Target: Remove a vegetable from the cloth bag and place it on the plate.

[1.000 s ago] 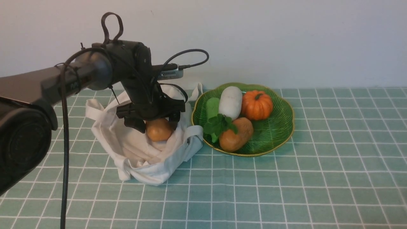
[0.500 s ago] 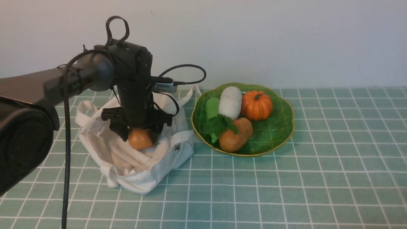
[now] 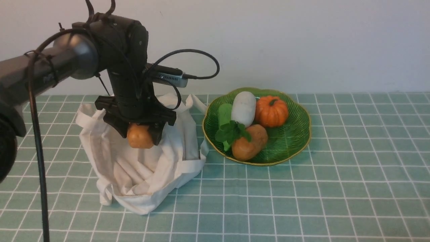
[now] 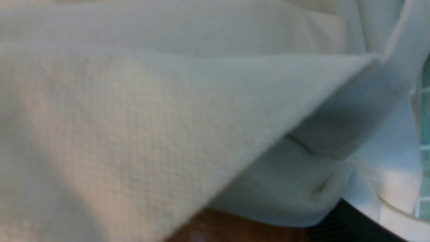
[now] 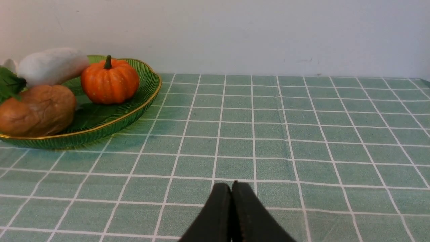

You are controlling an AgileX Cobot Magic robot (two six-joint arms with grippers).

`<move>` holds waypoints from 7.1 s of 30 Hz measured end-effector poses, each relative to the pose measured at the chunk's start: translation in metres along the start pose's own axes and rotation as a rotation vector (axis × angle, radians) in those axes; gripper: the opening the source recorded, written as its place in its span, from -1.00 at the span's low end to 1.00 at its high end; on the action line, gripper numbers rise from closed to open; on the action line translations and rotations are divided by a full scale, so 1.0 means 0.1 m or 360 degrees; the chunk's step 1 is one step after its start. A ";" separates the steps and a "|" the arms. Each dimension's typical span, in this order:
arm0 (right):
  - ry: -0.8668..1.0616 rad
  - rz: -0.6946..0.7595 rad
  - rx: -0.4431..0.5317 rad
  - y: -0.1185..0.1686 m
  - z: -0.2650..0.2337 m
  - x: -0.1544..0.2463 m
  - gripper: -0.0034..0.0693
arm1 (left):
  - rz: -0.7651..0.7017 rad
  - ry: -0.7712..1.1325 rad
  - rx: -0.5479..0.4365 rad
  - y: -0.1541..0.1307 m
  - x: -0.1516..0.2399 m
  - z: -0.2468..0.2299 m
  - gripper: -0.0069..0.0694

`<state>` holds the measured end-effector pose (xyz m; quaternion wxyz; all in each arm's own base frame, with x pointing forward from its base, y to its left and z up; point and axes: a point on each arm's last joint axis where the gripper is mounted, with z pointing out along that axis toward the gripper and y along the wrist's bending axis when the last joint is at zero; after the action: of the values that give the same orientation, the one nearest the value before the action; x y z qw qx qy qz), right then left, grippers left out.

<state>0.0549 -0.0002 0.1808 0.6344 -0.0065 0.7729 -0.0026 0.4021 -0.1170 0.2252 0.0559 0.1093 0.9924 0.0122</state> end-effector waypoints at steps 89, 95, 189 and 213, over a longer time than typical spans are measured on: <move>0.0000 0.0000 0.0000 0.00 0.00 0.00 -0.95 | -0.0392 0.0332 -0.0055 -0.02 0.87 0.25 0.82; 0.0000 0.0000 0.0000 0.00 0.00 0.00 -0.95 | -0.0529 0.0285 -0.0114 -0.01 0.79 0.44 0.79; 0.0000 0.0000 0.0000 0.00 0.00 0.00 -0.95 | 0.0700 -0.1168 0.0267 -1.46 -0.07 -2.17 -0.83; 0.0000 0.0000 0.0000 0.00 0.00 0.00 -0.95 | 0.0551 -0.1238 0.0610 -0.58 2.39 -1.13 -0.83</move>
<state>0.0549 -0.0002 0.1808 0.6344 -0.0065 0.7729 -0.0026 0.1450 -0.1230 0.3096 0.3996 0.2782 0.8493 -0.2041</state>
